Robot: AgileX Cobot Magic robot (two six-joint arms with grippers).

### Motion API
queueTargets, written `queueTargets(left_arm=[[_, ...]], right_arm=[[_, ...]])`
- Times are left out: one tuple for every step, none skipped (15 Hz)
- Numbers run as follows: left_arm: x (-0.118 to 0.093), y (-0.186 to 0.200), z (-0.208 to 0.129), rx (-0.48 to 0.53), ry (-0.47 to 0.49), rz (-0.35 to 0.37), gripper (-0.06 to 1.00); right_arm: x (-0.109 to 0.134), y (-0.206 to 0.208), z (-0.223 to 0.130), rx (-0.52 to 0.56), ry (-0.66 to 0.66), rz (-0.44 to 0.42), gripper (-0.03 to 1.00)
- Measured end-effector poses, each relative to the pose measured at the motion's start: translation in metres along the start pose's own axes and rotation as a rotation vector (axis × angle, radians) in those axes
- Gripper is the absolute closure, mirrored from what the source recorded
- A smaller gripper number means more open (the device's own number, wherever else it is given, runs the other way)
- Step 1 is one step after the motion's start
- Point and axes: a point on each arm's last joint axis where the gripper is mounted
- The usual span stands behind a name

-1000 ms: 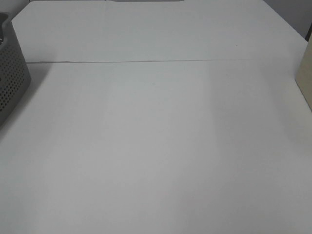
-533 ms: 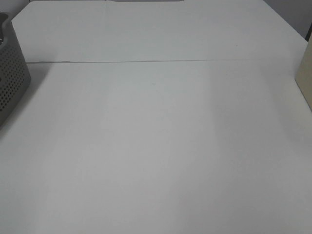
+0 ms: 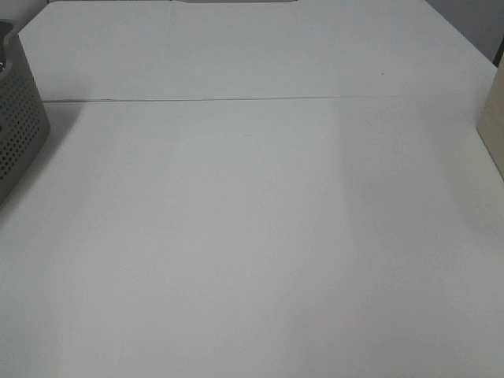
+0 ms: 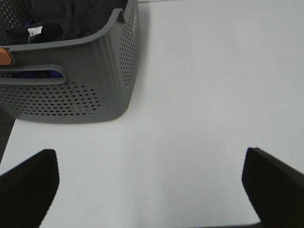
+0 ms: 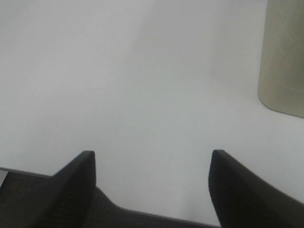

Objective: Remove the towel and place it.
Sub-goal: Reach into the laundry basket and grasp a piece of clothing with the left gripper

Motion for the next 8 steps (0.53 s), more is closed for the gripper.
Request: queueTargets(left_arm=[[0.001,0.001,0.010,0.058,-0.051,-0.009,-0.05],[0.003,0.002,0.025,0.124,-0.119,-0.022,-0.05],[0.006,-0.001,0.045,0.167,-0.188,-0.034,-0.05],[0.009,-0.007,0.066,0.209,-0.265,-0.042,-0.05],[0.013,-0.017,0.090,0.250,-0.345,-0.049,-0.05],[0.017,-0.025,0.112,0.271,-0.418,-0.058,-0.05],[0.021,-0.038,0.133,0.305,-0.500,-0.066,-0.05],[0.024,-0.045,0.143,0.320,-0.549,-0.067,-0.05]], right_arm=[[0.000,0.000,0.000,0.000,0.000,0.000,0.31],[0.000,0.000,0.000,0.000,0.000,0.000,0.31],[0.000,0.000,0.000,0.000,0.000,0.000,0.31],[0.000,0.000,0.000,0.000,0.000,0.000,0.31],[0.000,0.000,0.000,0.000,0.000,0.000,0.31],[0.000,0.000,0.000,0.000,0.000,0.000,0.31],[0.000,0.000,0.000,0.000,0.000,0.000,0.31],[0.000,0.000,0.000,0.000,0.000,0.000,0.31]])
Point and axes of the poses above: a point on each arm's last joint axis where the gripper is mounted, y pointing back along that axis away from the gripper, x along the wrist's bending axis when the last joint is at zero, z = x × y, and after that the axes turned 3 degrees about -y, right-handed
